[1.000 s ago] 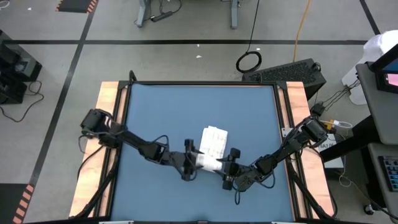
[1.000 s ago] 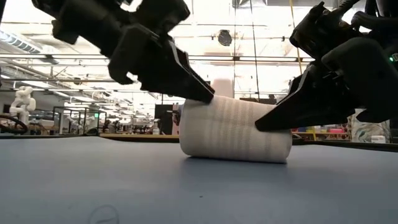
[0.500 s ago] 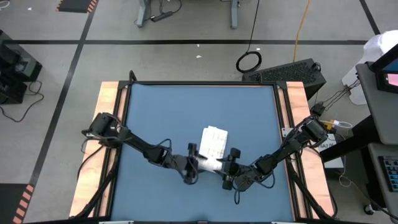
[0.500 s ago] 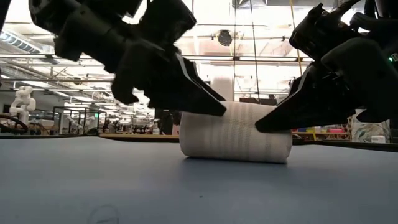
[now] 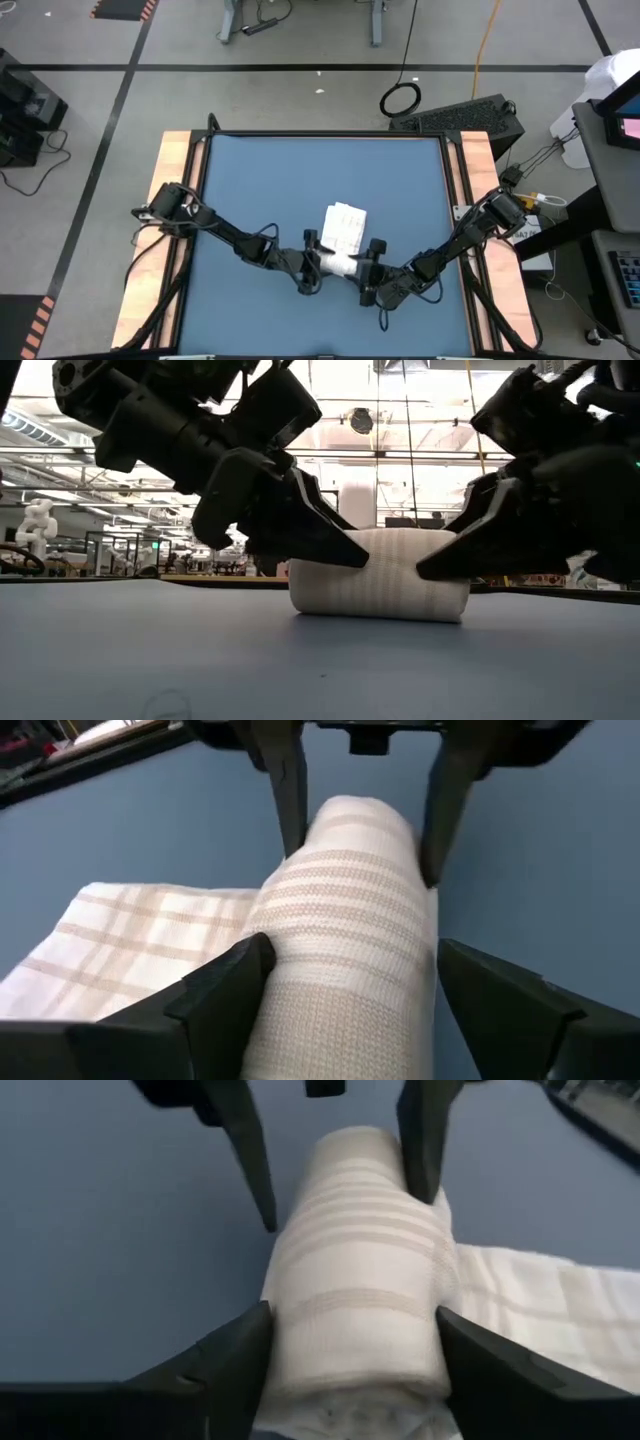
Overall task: Roll towel into tight, uniform cylinder
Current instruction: Roll the white towel
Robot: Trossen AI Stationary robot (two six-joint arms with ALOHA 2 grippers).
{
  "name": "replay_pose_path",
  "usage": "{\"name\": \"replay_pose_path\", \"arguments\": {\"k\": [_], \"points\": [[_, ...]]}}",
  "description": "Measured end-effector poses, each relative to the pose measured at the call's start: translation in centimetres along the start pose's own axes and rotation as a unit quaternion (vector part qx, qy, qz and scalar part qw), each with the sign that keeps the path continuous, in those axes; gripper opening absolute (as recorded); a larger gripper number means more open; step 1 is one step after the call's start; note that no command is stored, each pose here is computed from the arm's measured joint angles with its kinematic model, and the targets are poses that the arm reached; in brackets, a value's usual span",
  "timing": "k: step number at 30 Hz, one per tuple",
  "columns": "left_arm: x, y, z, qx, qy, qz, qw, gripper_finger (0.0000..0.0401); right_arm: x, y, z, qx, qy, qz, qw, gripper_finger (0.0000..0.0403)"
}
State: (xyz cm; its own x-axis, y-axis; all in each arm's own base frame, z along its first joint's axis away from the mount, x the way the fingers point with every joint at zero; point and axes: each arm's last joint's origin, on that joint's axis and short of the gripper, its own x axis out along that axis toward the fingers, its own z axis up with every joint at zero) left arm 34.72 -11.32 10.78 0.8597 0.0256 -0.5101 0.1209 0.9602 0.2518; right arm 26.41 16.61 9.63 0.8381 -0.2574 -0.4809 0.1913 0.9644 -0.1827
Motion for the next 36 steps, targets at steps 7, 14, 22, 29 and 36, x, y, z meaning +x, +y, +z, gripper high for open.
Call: {"name": "replay_pose_path", "arguments": {"k": [7,14,22,29,36], "points": [[0.5,1.3,-0.3,-0.044,0.003,-0.037,0.998,0.0302,-0.7,0.9,0.2,-0.063,-0.023,-0.015,0.998,0.0323],[0.8,2.3,-0.5,-0.062,0.004,-0.064,0.996,0.0302,-1.6,2.4,1.7,-0.090,-0.058,-0.029,0.994,0.0329],[1.0,3.0,-0.6,-0.080,0.004,-0.084,0.993,0.0301,-0.2,2.5,0.4,-0.084,-0.046,-0.053,0.994,0.0329],[1.0,3.0,-0.5,-0.077,0.000,-0.083,0.994,0.0301,0.8,2.6,-1.3,-0.036,-0.045,-0.092,0.994,0.0329],[0.8,3.1,0.0,-0.051,-0.023,-0.066,0.996,0.0301,1.2,2.6,-1.9,-0.003,-0.045,-0.099,0.994,0.0328]]}}
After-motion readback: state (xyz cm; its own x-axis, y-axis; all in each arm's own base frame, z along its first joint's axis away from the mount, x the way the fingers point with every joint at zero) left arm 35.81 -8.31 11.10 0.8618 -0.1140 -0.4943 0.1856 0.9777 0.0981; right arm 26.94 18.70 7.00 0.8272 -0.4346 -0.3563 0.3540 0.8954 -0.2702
